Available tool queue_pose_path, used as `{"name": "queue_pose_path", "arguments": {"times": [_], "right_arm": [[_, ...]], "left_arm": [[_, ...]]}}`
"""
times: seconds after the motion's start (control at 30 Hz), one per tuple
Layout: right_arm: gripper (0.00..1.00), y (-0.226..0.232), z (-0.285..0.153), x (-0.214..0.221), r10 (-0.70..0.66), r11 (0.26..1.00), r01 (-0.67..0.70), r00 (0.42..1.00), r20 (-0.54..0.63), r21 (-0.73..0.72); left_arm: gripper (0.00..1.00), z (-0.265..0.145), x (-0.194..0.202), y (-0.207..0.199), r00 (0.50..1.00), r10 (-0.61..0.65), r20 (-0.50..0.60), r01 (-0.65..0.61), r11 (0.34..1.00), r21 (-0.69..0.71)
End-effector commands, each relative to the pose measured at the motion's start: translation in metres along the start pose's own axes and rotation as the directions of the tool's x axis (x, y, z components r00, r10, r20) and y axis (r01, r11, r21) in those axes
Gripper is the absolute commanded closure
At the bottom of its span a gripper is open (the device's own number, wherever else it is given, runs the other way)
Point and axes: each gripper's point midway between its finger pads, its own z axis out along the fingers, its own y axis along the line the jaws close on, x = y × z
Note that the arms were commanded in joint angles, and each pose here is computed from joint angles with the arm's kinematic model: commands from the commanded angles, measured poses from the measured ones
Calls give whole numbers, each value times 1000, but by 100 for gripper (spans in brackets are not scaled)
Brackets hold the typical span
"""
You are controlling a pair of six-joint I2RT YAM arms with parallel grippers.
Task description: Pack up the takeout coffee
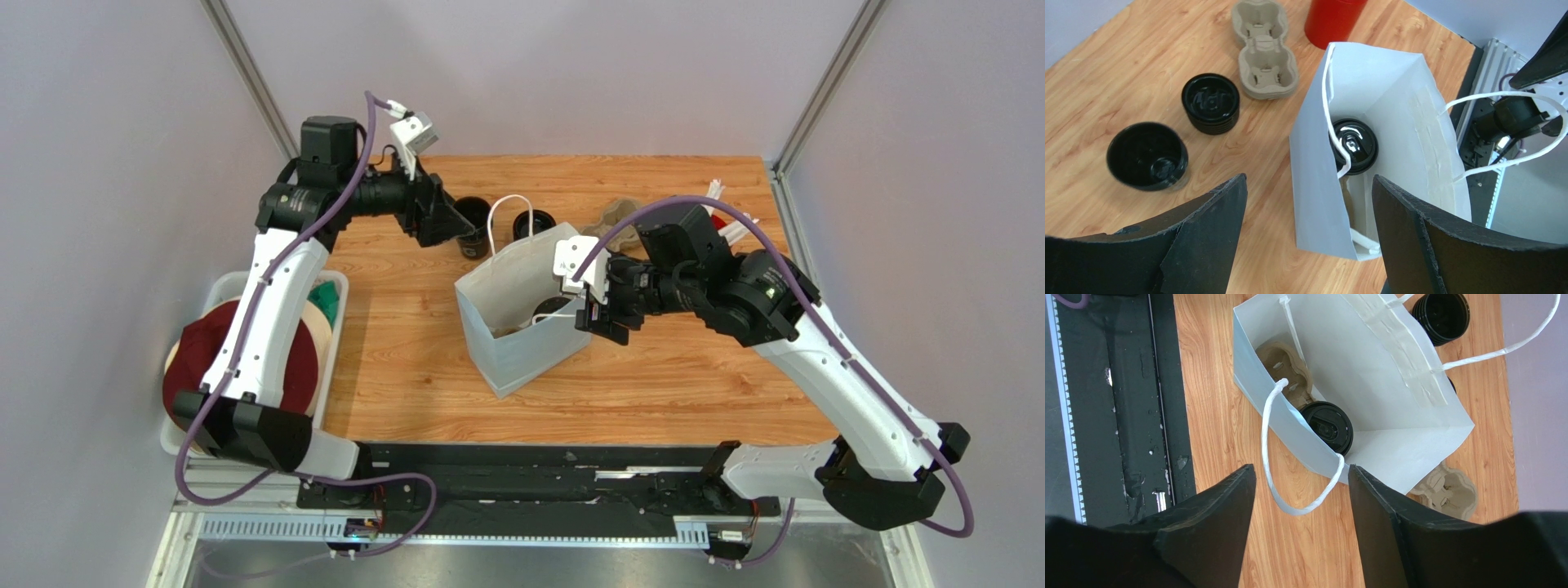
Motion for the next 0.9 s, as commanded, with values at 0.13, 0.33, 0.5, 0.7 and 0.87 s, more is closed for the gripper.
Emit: {"name": "queue_pose_path", "arguments": {"times": [0.13, 0.33, 0.5, 0.7, 0.87], "right_arm": [[57, -6, -8, -18, -31, 999, 28, 996, 88, 30], [72, -3, -14, -17, -35, 999, 32, 995, 92, 33], [79, -1, -14, -16, -32, 999, 30, 995, 91, 27], [83, 3, -15, -17, -28, 1000, 28, 995, 101, 7], [90, 10, -12, -15, -28, 999, 31, 994, 102, -31]], "left_arm": [[19, 20, -26, -16, 999, 31, 18, -33, 993, 114], [23, 42, -25, -15, 999, 35, -15, -32, 991, 133], [38, 58, -24, -11, 999, 33, -35, -28, 989, 146], [82, 65, -28, -8, 998, 44, -39, -38, 989, 146], [91, 67, -31, -9, 998, 52, -36, -46, 988, 145]]}}
